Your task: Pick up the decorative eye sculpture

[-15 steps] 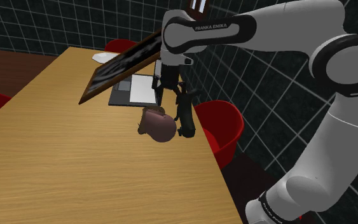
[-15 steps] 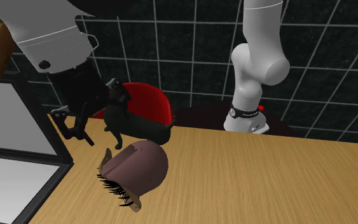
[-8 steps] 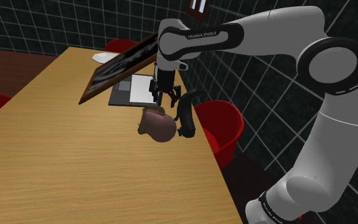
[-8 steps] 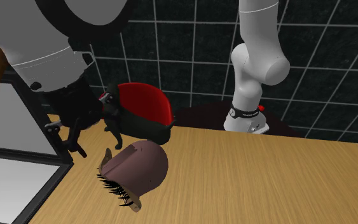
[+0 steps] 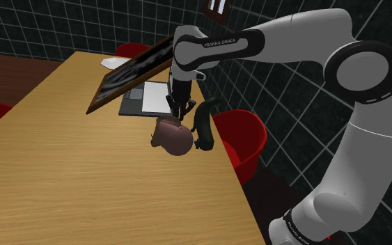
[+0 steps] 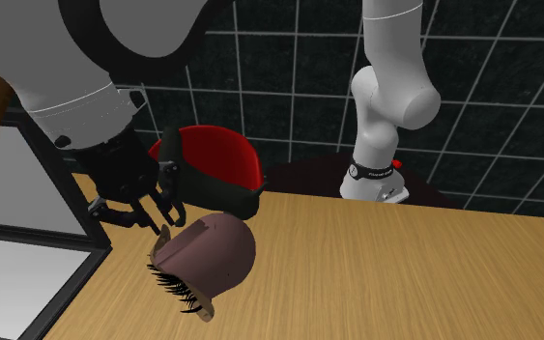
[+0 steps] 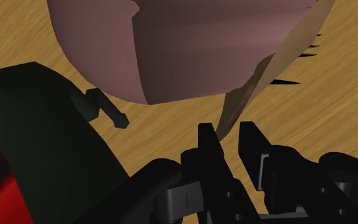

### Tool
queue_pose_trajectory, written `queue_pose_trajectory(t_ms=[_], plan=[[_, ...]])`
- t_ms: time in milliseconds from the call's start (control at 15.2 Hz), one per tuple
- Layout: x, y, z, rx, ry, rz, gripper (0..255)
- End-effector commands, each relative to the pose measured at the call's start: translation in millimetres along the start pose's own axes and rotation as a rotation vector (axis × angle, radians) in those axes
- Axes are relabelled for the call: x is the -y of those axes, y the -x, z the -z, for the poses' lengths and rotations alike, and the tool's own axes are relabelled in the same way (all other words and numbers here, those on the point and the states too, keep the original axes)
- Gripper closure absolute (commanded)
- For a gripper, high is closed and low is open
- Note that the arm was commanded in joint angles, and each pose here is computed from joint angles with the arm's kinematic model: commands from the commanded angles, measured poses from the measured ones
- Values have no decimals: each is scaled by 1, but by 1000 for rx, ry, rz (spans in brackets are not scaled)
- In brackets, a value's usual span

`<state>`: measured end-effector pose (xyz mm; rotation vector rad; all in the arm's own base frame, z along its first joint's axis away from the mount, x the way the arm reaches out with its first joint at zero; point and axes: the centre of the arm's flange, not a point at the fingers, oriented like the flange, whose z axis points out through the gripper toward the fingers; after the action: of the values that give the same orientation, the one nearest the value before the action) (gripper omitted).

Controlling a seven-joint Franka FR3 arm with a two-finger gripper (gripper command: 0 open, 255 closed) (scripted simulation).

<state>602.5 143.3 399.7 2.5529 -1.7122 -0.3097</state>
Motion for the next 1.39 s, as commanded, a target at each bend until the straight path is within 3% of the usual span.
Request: queue_pose_trajectory(t_ms=[0, 264, 1320], plan=[[0, 0, 0, 0, 0, 0, 255], [1, 1, 0, 0, 0, 0, 255], [-12, 12, 78, 0, 0, 0, 255]])
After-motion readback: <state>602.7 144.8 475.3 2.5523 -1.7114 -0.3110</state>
